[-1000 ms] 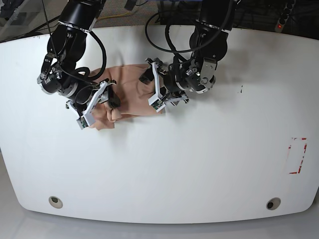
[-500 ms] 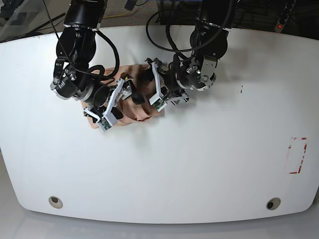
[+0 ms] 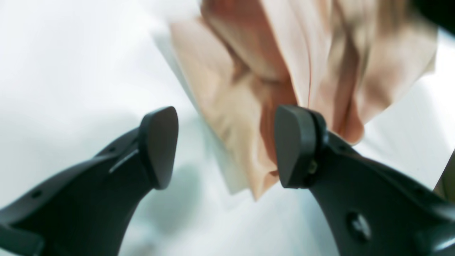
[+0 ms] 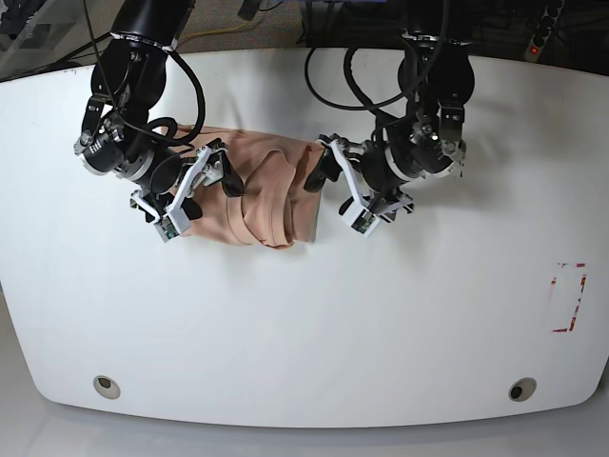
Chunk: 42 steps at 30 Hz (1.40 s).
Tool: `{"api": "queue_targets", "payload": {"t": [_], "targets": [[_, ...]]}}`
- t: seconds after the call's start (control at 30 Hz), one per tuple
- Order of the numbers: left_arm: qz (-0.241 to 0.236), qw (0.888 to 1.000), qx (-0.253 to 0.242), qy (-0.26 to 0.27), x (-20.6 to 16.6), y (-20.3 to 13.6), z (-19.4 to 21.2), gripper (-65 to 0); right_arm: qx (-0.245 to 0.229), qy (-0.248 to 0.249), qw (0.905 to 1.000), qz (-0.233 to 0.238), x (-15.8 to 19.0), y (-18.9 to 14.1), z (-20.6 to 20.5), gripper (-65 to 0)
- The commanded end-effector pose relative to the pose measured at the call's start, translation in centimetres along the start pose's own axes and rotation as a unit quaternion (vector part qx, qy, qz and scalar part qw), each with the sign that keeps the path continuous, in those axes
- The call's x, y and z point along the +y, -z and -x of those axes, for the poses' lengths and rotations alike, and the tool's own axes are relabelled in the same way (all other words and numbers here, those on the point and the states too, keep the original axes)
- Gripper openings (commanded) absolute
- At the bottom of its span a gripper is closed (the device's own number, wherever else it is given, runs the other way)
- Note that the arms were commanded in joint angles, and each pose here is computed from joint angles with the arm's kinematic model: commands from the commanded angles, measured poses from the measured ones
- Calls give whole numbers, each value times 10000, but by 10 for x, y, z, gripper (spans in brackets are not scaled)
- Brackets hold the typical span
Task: Fold the T-shirt properly
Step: 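Press the folded layers together with both grippers, then release, then pinch the folded bundle's edge with the right gripper and tuck it under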
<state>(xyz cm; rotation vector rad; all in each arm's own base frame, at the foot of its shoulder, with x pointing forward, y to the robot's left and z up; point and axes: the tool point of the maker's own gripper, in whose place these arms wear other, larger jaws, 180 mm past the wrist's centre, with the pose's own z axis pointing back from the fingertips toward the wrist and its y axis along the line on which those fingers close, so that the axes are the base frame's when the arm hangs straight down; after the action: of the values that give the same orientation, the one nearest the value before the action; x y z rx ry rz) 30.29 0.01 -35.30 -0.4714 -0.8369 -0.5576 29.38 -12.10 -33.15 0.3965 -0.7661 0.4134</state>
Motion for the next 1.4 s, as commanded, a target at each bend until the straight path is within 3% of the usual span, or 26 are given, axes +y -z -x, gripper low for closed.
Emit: {"api": "queue_targets", "payload": {"t": [0.0,0.23,0.37,0.63,0.8,1.07,1.23,1.37], "targets": [[-153,9996,-190,171,15,-13,-12,-260,-197,-50,9998,-75,-2,1,-11,-155],[-443,9966,-104,687,36,-39,-13,-260,-113,511,9954,-807,16,51,14,-155],[-456,9958,-66,787,36,-43,-11,-260,-144,557,9937,-961,15,63,15,-155],[-235,9948,-78,993,18,-36,-16,-260,-419,87,9988,-236,-16,17,-21,-155],[11,9938,-28,1112,0,-29,-13,-260,-476,126,9987,164,-47,1,-32,-155],[459,9900,44,1337,-34,-19,-9,-260,-434,832,9956,85,-87,29,-18,-155],[576,9886,57,1392,-43,-16,-9,-260,-282,928,9952,100,-101,56,-7,-155],[644,9875,73,1435,-48,-15,-8,-260,-377,904,9950,214,-109,55,-10,-155]]}}
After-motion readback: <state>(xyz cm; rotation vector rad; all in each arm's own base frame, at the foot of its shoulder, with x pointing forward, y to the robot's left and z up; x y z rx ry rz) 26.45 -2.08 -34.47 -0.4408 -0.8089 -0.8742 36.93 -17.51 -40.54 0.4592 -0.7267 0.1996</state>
